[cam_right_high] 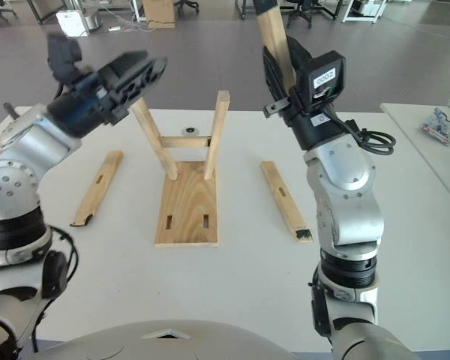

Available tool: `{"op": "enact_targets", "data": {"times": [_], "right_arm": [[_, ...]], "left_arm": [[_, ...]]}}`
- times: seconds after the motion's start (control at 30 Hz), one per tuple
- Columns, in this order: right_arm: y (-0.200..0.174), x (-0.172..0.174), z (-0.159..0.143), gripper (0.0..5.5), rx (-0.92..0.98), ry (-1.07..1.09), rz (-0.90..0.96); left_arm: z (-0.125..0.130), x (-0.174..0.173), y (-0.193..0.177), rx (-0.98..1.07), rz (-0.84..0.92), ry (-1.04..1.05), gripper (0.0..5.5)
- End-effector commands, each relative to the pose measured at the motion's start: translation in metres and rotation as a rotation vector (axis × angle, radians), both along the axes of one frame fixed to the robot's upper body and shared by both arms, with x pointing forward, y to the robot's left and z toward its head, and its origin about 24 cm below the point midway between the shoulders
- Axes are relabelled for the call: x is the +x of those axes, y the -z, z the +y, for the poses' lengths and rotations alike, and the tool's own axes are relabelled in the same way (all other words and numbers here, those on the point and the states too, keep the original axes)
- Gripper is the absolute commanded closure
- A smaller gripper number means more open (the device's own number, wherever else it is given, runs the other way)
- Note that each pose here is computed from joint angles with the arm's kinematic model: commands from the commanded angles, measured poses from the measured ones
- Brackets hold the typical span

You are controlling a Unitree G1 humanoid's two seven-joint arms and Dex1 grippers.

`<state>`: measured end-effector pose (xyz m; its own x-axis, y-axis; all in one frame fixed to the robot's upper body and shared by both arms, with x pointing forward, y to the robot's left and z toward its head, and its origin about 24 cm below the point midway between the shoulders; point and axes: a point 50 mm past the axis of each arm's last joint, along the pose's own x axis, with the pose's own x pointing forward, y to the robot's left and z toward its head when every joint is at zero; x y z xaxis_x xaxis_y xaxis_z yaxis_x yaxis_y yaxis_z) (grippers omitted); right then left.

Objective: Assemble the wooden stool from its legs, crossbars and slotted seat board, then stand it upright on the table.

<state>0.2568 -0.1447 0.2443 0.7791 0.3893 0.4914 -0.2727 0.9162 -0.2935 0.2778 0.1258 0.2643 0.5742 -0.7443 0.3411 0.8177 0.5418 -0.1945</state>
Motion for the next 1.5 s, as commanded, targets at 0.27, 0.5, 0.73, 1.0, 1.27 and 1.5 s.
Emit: {"op": "enact_targets", "data": {"times": [0.27,0.5,0.73,1.0,1.27,1.5], "right_arm": [[0.009,-0.007,0.041,4.18,0.062,-0.195,0.045],[0.019,-0.011,0.061,4.18,0.09,-0.311,0.141],[0.026,-0.018,0.062,4.18,0.07,-0.388,0.197],[0.026,-0.017,0.062,4.18,0.06,-0.393,0.188],[0.029,-0.014,0.058,4.19,0.034,-0.358,0.172],[0.034,-0.014,0.057,3.37,0.018,-0.386,0.215]], "left_arm": [[-0.03,-0.003,0.003,-0.141,0.14,0.064,1.85],[-0.037,-0.003,-0.002,-0.174,0.144,0.09,1.85],[-0.033,-0.002,-0.002,-0.202,0.152,0.069,2.94],[-0.036,-0.005,0.007,-0.188,0.195,0.081,4.28],[-0.035,-0.005,0.007,-0.194,0.205,0.081,5.1],[-0.021,0.002,-0.001,-0.184,0.168,0.03,5.1]]}}
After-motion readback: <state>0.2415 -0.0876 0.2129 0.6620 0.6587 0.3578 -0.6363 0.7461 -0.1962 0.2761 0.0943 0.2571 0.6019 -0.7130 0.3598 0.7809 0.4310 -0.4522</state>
